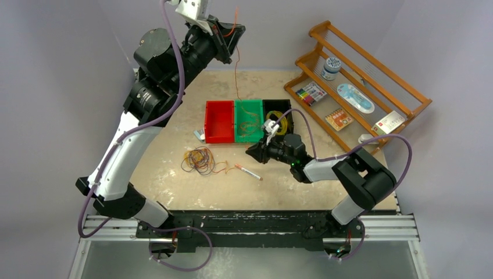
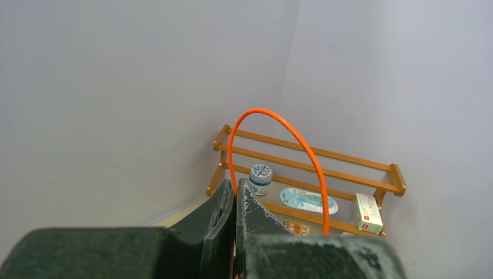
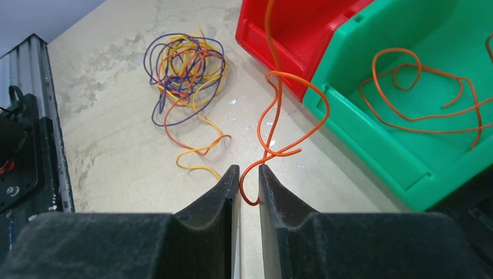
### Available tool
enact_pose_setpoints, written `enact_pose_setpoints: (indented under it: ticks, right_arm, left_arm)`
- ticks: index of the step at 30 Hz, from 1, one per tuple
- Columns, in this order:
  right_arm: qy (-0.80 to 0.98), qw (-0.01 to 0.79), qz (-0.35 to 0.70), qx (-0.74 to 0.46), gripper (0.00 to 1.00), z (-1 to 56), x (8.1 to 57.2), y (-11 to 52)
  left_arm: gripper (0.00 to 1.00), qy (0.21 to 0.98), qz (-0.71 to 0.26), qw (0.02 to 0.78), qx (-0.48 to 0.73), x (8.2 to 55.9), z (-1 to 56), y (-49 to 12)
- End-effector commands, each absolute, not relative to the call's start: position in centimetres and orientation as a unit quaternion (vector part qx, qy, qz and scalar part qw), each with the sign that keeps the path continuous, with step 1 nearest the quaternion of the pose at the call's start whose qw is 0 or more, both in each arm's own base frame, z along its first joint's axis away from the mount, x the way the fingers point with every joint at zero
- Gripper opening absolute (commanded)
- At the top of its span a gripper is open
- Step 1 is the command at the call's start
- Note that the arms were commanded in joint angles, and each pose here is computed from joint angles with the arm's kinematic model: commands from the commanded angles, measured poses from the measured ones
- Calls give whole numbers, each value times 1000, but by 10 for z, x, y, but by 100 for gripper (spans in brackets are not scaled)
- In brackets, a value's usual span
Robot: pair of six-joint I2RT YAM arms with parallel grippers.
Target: Untangle the cables
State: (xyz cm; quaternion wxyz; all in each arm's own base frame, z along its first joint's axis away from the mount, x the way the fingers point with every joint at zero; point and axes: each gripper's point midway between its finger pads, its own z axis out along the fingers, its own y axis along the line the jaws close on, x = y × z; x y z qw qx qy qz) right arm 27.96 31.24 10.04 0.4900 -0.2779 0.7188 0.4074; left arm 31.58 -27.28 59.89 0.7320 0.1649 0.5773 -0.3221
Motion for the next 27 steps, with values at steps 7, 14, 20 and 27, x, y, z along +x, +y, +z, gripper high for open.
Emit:
enact_pose_setpoints:
  ticks: [7, 14, 20, 27]
  right_arm:
    - [727, 524, 363, -254, 22, 116, 282, 290]
    - [751, 528, 322, -231, 7, 117, 281, 268]
    - [771, 533, 291, -189, 0, 116, 285, 251]
    - [817, 505, 251, -117, 0, 92, 296, 235]
  left_arm:
    - [0, 569, -309, 744, 164, 319, 608, -270]
    - [0, 573, -291, 748, 164, 328, 607, -271]
    - [0, 575, -280, 752, 162, 332, 606, -270]
    - [0, 564, -263, 767, 158, 331, 621, -261]
